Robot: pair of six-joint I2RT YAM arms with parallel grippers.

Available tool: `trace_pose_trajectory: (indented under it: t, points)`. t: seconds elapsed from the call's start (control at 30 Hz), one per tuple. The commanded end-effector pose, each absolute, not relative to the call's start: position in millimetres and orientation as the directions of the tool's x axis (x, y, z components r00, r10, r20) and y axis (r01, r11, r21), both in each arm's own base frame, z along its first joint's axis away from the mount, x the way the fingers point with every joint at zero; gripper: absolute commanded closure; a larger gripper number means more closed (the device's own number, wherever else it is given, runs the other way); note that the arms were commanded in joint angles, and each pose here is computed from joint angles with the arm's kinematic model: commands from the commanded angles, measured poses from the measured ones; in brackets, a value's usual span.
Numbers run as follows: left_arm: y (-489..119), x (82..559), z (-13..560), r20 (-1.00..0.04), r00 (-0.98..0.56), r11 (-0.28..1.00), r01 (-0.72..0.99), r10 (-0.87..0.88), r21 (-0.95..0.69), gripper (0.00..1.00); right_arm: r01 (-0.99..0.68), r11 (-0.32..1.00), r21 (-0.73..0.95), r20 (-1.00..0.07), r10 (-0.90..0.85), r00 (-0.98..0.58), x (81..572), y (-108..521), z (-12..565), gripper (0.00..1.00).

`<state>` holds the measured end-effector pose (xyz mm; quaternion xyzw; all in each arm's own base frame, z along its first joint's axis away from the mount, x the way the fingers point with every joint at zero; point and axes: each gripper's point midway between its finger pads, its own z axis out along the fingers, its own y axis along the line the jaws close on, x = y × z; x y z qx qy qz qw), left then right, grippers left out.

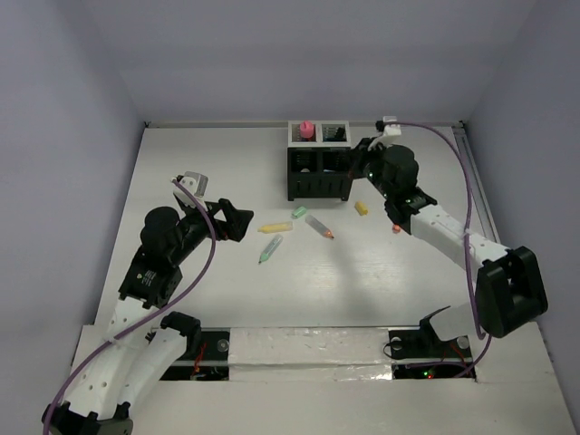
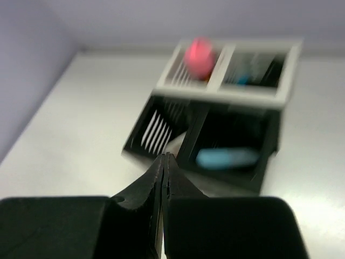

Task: Sort the stationery into containers
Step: Pick up the pen from the center of the board.

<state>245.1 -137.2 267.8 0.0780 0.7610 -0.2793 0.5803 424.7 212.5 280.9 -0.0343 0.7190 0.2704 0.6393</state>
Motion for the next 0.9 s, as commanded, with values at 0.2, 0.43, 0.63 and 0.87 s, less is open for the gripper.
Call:
trace_pose_trajectory:
  t: [0.2, 0.43, 0.63, 0.87]
  points:
    - [-135, 254, 275, -0.93, -0.292, 0.843, 0.421, -0.222, -0.334, 0.01, -0.561, 0.714, 0.418, -0.788, -0.022, -0.615, 301, 309, 151, 0.71]
    - [-128, 257, 270, -0.927, -0.301, 0.86, 0.386, -0.224, -0.334, 0.01, -0.535, 0.801, 0.269, -0.75, -0.175, -0.638, 306, 312, 115, 0.39]
    - [-131, 259, 264, -0.921, -0.323, 0.857, 0.389, -0.216, -0.338, 0.01, -0.407, 0.911, 0.066, -0.715, -0.241, -0.656, 325, 272, 87, 0.41]
    - [-138, 258, 262, -0.916, -0.344, 0.838, 0.422, -0.205, -0.346, 0.01, -0.373, 0.923, 0.094, -0.673, -0.217, -0.707, 334, 241, 64, 0.39]
